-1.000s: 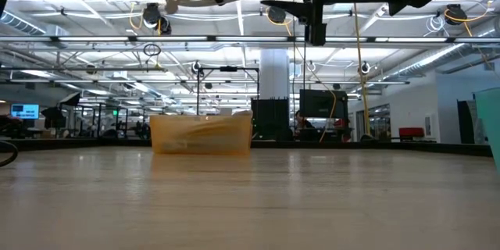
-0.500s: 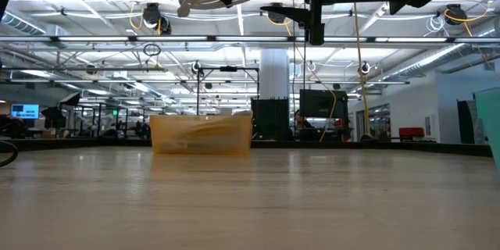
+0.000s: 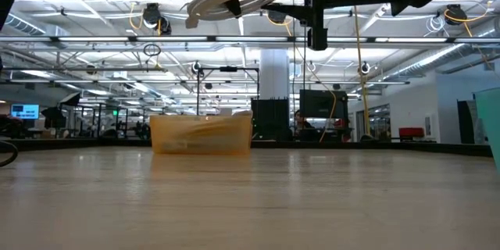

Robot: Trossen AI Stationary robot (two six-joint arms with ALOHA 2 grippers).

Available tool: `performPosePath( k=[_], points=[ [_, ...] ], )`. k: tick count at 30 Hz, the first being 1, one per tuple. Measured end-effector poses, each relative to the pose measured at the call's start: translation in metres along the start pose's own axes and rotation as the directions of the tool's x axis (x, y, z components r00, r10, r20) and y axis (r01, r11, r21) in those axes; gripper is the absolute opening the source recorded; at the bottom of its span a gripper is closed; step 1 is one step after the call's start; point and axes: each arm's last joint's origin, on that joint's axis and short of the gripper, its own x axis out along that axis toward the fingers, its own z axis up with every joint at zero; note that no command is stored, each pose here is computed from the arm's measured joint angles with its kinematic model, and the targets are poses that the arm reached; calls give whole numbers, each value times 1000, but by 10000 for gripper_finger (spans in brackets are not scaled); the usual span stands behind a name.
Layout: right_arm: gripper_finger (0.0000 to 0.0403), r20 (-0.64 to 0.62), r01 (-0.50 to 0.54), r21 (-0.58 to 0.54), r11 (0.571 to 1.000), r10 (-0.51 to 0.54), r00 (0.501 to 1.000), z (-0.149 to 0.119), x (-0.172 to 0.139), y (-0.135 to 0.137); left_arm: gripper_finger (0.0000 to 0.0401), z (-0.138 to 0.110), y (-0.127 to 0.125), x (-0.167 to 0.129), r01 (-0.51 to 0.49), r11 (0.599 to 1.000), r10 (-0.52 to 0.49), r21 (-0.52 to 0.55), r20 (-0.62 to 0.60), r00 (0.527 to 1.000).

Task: Pick & Place USB Port
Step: Put the white usb cable into the orange bin

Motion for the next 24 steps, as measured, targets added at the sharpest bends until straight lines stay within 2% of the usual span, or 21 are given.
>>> performPosePath(
  k=[8, 12, 16, 20, 22, 24],
  points=[
    [65, -17, -8, -23, 1000, 8, 1000, 2, 0, 0, 30, 0, 1, -9, -2, 1000, 2, -16, 10, 1000],
    [61, -4, -18, -29, 999, 18, 1000, 4, 0, 0, 57, 3, 3, -18, -34, 998, 36, -51, 36, 999],
    [62, 26, -26, -30, 999, 27, 999, 7, 0, 2, 101, 7, 8, -46, -110, 987, 122, -116, 104, 987],
    [68, 80, -30, -41, 999, 33, 996, 8, 0, 3, 119, 3, 17, -102, -182, 943, 250, -278, 235, 939],
    [65, 143, -52, -69, 996, 62, 988, 10, -1, 8, 121, -4, 22, -128, -152, 902, 288, -404, 300, 909],
    [61, 226, -72, -106, 992, 94, 970, 12, -2, 14, 122, -14, 24, -148, -75, 844, 297, -531, 347, 889]
  ],
)
